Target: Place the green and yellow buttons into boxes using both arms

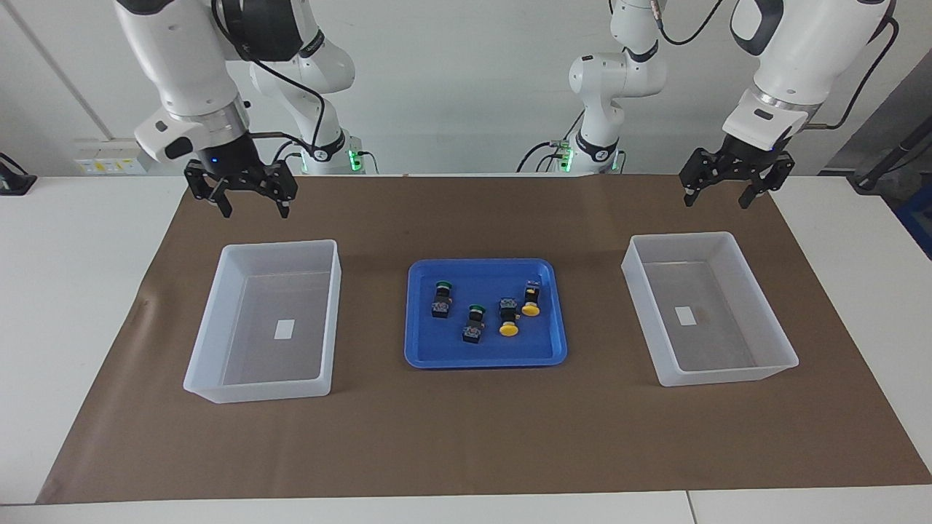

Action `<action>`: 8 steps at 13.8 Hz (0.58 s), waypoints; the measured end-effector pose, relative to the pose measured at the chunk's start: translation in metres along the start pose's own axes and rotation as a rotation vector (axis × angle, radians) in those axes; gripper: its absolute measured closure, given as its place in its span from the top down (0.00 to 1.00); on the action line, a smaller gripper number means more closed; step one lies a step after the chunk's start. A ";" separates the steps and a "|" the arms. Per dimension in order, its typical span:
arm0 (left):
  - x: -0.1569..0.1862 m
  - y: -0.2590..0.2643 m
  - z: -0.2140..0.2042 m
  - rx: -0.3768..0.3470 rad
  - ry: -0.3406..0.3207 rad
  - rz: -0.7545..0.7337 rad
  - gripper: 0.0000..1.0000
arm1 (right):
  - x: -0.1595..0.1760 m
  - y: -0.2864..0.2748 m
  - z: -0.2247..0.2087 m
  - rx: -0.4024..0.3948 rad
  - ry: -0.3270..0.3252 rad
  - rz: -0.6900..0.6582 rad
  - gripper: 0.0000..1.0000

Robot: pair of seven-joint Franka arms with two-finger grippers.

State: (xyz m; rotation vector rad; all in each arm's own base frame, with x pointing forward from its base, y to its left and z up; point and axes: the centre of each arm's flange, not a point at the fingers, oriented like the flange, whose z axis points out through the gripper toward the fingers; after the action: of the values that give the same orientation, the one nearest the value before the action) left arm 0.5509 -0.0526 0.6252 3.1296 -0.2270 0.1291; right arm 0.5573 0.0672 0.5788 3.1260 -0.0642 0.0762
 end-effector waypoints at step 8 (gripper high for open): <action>0.007 0.086 0.074 -0.017 0.082 0.144 1.00 | 0.011 -0.195 0.137 0.025 0.037 0.101 1.00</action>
State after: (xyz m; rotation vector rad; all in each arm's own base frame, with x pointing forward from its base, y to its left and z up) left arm 0.5509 -0.1396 0.5514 3.0810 -0.4504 0.2530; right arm 0.5828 0.2592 0.4400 3.1430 -0.2222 0.1374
